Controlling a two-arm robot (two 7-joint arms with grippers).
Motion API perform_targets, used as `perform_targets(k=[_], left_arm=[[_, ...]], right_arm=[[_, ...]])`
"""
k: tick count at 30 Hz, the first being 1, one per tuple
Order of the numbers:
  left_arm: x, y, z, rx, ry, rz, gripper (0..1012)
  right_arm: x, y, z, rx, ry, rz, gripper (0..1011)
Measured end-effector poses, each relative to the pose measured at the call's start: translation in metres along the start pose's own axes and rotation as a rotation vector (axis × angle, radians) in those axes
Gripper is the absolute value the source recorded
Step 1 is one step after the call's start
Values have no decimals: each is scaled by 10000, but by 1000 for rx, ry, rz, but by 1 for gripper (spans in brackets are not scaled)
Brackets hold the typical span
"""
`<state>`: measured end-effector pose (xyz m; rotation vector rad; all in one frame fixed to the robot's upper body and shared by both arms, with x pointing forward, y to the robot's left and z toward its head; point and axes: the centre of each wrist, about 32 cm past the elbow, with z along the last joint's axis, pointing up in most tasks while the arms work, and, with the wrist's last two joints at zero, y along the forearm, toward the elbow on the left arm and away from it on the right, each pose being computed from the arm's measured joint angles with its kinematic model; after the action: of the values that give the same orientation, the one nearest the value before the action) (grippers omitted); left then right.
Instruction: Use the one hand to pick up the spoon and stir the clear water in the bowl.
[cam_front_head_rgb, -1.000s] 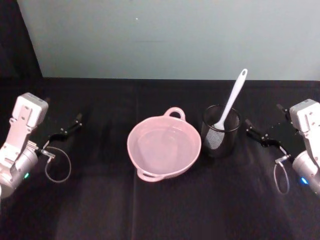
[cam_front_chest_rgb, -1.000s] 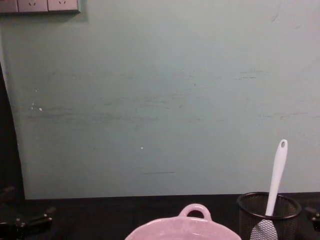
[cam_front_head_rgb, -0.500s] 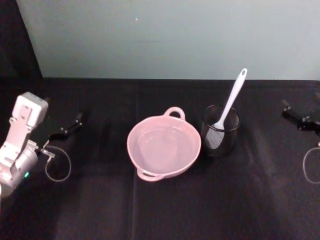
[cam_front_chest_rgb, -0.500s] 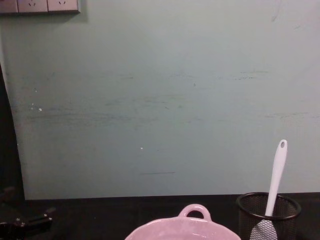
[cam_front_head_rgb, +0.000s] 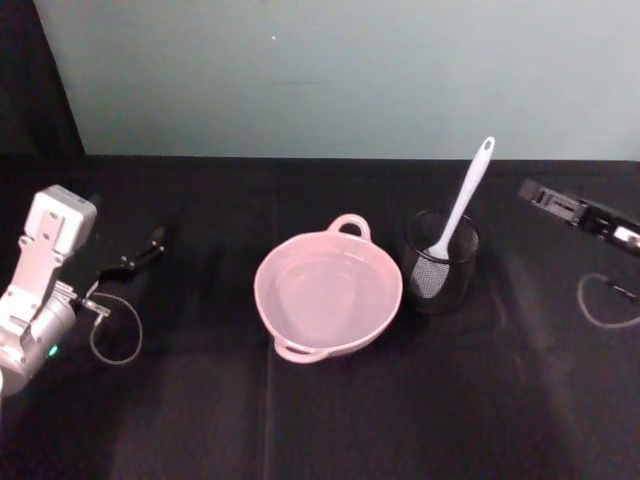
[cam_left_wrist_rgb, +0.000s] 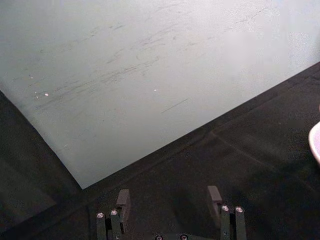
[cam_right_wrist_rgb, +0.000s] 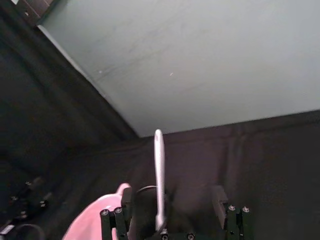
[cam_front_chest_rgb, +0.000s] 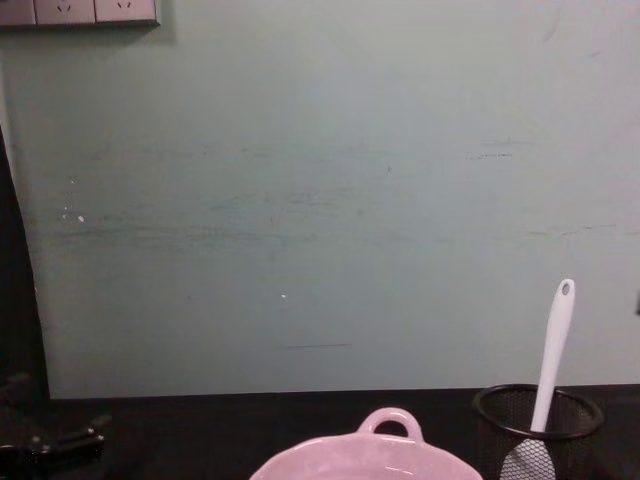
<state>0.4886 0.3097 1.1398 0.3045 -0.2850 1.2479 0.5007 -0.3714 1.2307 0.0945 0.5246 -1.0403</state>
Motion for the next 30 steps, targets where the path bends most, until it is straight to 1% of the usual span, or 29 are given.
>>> perform_targets(k=[1, 2, 6, 7, 10, 11, 14, 23, 30], left_arm=[[0, 0, 0, 0, 0, 0, 1011], [0, 0, 0, 0, 0, 0, 1011], [0, 0, 0, 0, 0, 0, 1011], [0, 0, 0, 0, 0, 0, 1011], [0, 0, 0, 0, 0, 0, 1011], [0, 0, 0, 0, 0, 0, 1011], [0, 0, 0, 0, 0, 0, 1011], [0, 0, 0, 0, 0, 0, 1011], [0, 0, 0, 0, 0, 0, 1011]], right_arm=[[5, 64, 14, -19, 26, 11, 1003], [6, 94, 17, -27, 36, 15, 1003], [7, 245, 27, -58, 58, 27, 1003], [13, 306, 27, -66, 61, 32, 1003], [6, 399, 28, -76, 56, 39, 1003], [3, 453, 29, -78, 48, 44, 1003], [0, 550, 26, -78, 33, 55, 1003], [21, 706, -17, -62, -6, 96, 1003], [61, 793, -42, -37, -13, 118, 1002]])
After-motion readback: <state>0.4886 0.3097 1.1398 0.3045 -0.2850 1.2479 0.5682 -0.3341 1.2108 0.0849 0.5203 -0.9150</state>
